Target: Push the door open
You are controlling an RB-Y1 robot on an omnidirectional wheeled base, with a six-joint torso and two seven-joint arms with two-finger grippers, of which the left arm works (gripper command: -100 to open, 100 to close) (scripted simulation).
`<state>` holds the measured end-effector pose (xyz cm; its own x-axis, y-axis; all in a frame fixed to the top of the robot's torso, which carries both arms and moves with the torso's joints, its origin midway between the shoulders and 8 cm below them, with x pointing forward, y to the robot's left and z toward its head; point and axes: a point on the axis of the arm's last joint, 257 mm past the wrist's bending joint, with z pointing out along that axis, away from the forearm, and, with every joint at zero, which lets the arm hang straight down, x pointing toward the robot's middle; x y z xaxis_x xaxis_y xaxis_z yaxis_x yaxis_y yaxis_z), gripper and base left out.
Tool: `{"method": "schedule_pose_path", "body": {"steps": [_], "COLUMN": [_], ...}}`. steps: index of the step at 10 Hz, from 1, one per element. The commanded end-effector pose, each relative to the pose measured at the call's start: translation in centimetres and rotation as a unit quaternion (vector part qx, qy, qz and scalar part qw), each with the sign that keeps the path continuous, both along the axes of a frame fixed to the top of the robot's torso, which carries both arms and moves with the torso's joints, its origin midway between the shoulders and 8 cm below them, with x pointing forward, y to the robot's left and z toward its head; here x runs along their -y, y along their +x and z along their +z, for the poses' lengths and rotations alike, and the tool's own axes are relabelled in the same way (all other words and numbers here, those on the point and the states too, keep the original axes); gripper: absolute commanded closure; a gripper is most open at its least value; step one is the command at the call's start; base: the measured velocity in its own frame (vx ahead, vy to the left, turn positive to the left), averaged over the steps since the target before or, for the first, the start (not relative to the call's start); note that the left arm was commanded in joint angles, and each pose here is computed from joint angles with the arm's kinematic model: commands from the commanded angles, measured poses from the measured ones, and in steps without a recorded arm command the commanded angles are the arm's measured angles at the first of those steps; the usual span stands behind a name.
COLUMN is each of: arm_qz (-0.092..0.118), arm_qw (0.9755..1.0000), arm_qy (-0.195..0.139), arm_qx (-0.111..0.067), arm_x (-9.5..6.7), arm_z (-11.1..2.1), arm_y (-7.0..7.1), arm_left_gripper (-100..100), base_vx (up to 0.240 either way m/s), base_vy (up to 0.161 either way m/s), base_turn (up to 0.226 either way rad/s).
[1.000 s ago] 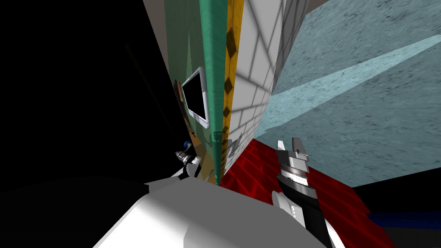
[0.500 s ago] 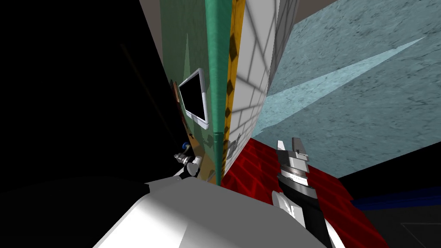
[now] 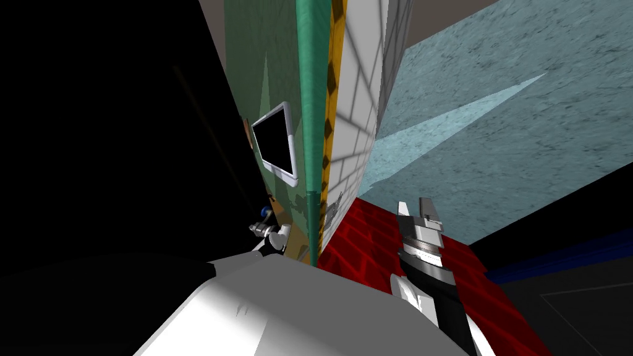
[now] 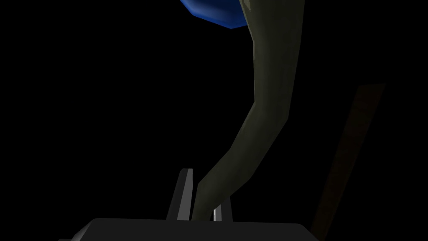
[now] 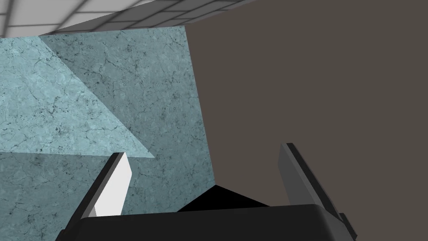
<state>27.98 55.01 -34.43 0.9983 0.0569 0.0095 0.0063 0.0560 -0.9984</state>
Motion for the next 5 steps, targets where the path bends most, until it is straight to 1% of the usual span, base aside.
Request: {"method": "schedule_pose_path", "body": {"steps": [1, 2, 4, 5], "arm_qz": [0.001, 0.001, 0.001, 0.001], "arm_qw": [1.0, 1.0, 1.0, 1.0], "arm_qy": [0.0, 0.0, 0.0, 0.0], "arm_qx": [0.002, 0.002, 0.002, 0.002], "arm_x": [0.25, 0.25, 0.25, 0.25], "arm_z": [0.16, 0.16, 0.16, 0.16], "arm_y": [0.25, 0.25, 0.25, 0.25], "arm_left_gripper": [100, 100, 100, 100], "base_vx": [-0.007, -0.001, 0.003, -0.003], "base_vy": [0.024, 0.003, -0.011, 0.009], "base_turn": [-0.069, -0.01, 0.031, -0.025]}}
